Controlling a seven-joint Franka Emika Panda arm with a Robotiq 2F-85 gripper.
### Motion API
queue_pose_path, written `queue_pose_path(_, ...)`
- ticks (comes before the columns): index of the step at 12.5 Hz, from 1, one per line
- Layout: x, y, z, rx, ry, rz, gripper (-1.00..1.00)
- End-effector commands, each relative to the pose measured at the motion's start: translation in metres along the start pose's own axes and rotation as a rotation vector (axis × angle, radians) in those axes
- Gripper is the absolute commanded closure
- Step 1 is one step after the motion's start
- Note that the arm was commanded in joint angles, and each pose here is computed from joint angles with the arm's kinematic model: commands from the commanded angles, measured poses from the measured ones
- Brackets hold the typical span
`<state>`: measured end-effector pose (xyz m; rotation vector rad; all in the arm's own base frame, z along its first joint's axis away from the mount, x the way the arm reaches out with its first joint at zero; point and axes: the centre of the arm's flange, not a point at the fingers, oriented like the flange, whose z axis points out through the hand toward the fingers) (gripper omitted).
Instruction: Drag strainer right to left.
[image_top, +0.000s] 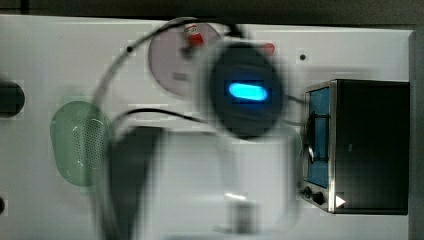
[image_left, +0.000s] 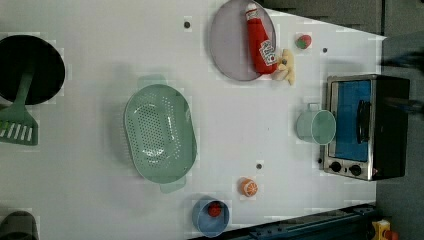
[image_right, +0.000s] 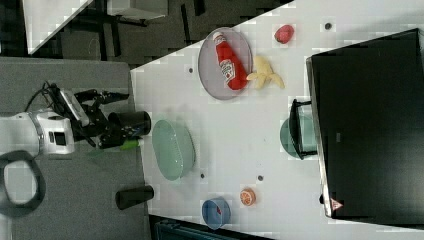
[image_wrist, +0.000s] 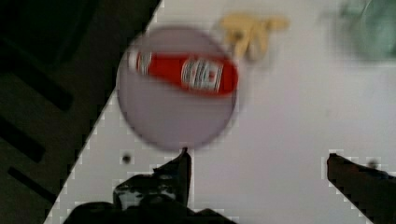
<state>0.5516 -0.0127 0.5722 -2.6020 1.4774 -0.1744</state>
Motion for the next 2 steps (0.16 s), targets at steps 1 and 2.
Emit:
queue_pose_path(1, 0.0526, 0.0601, 0.0201, -0.133, -0.049, -0.178, -1.00)
queue_pose_path(2, 0.0537, 0.0681, 0.0131, -0.143, -0.058, -0.177, -1.00)
